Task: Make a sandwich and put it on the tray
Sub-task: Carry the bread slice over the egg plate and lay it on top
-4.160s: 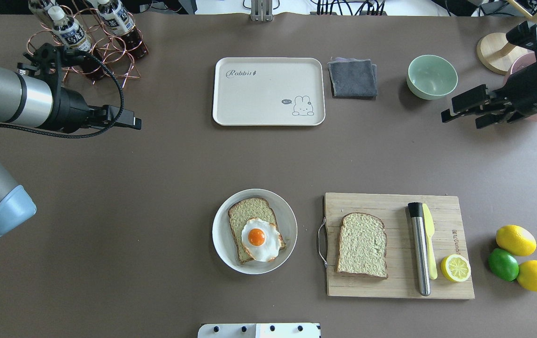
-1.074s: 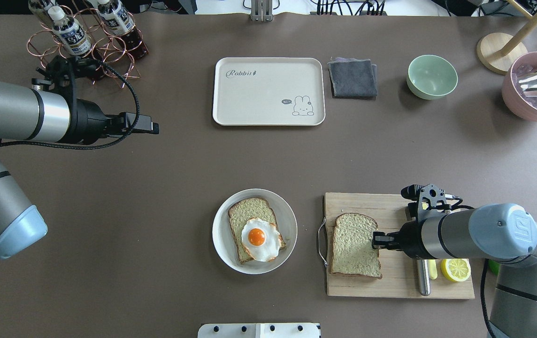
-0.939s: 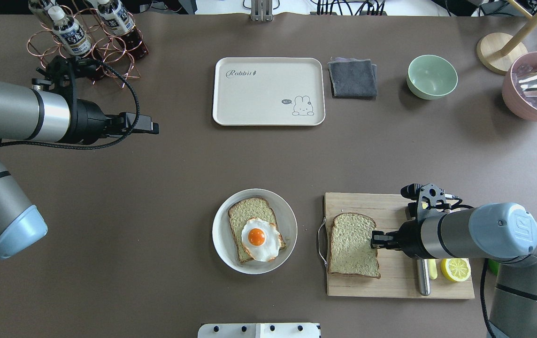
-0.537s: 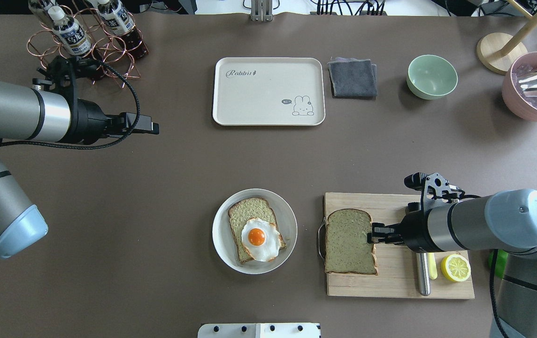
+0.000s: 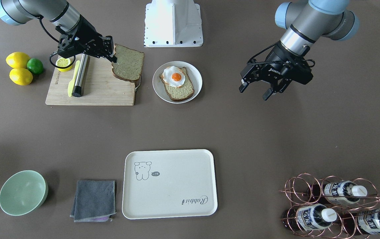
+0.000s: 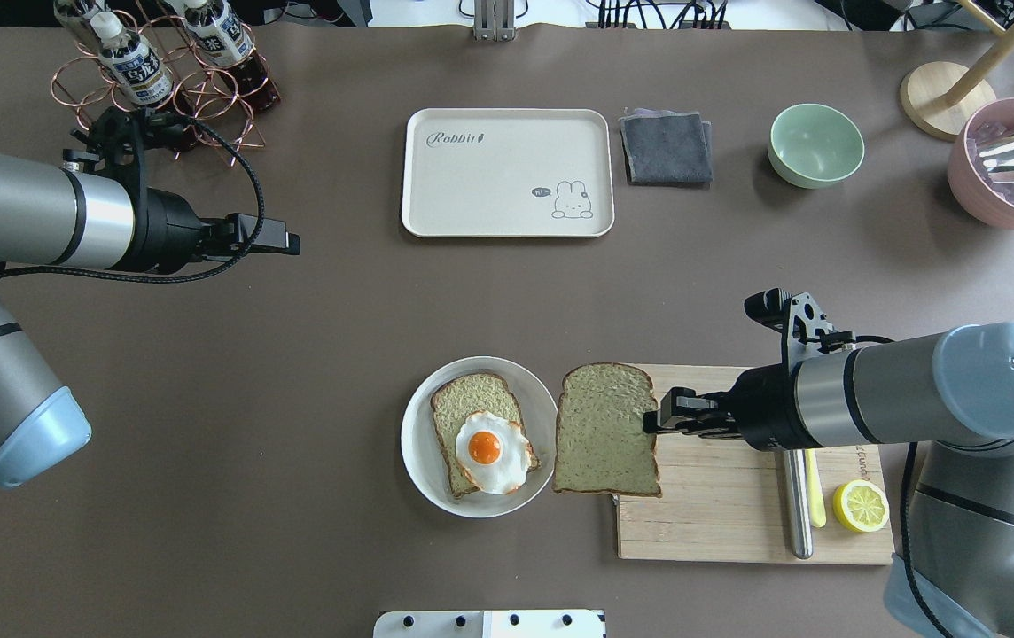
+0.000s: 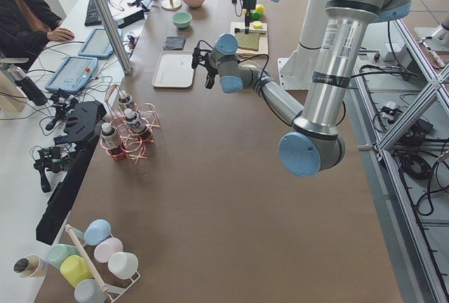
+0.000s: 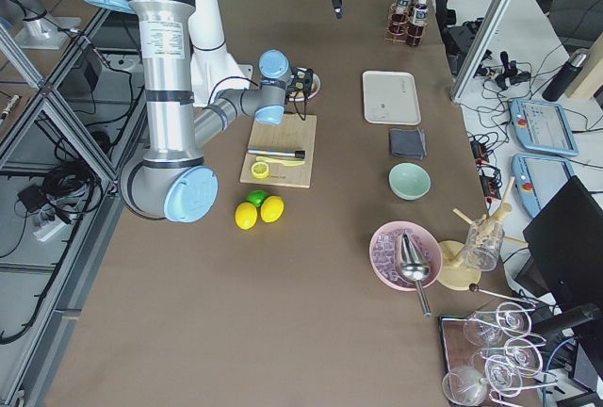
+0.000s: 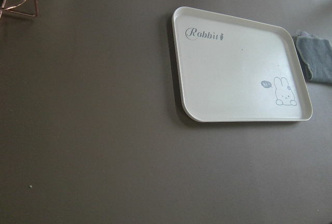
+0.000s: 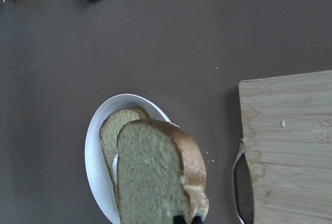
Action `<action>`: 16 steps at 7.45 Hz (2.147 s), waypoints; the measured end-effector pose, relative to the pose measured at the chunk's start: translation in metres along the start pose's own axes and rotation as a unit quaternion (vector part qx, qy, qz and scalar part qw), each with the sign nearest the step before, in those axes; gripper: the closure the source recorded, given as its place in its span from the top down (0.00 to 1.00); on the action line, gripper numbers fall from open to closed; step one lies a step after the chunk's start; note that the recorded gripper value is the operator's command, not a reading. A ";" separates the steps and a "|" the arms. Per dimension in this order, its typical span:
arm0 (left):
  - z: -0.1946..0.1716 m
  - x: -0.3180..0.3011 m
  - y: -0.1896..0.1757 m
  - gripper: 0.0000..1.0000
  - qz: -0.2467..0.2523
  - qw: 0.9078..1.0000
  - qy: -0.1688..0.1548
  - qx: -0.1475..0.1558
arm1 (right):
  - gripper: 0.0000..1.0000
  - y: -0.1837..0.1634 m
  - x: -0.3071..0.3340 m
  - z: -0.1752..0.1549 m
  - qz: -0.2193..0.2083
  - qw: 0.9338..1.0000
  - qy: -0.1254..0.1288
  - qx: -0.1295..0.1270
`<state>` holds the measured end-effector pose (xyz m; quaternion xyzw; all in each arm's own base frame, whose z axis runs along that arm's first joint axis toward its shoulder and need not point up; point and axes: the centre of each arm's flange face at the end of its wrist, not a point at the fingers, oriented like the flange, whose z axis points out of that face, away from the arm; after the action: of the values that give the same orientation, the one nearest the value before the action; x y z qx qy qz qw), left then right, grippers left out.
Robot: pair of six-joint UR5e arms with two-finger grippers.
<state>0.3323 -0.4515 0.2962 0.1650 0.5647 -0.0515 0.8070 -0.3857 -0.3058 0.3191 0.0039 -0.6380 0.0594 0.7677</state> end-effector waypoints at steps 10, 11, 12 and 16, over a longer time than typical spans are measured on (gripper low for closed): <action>0.004 -0.004 0.000 0.98 -0.001 1.000 -0.004 -0.003 | 0.00 0.013 -0.053 0.122 0.012 0.999 -0.028 0.025; 0.005 -0.004 0.000 0.98 -0.001 1.000 -0.004 -0.002 | 0.00 0.018 -0.052 0.126 0.012 0.999 -0.026 0.026; 0.005 -0.004 -0.001 0.98 -0.001 1.000 -0.005 -0.002 | 0.00 0.024 -0.051 0.131 0.011 0.999 -0.025 0.027; 0.005 -0.005 -0.001 0.98 -0.001 1.000 -0.005 -0.002 | 0.98 0.032 -0.053 0.148 0.010 0.999 -0.020 0.030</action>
<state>0.3349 -0.4541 0.3018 0.1626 0.5608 -0.0519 0.8102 -0.5429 -0.2904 0.2927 0.0216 -0.6511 0.0857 0.7538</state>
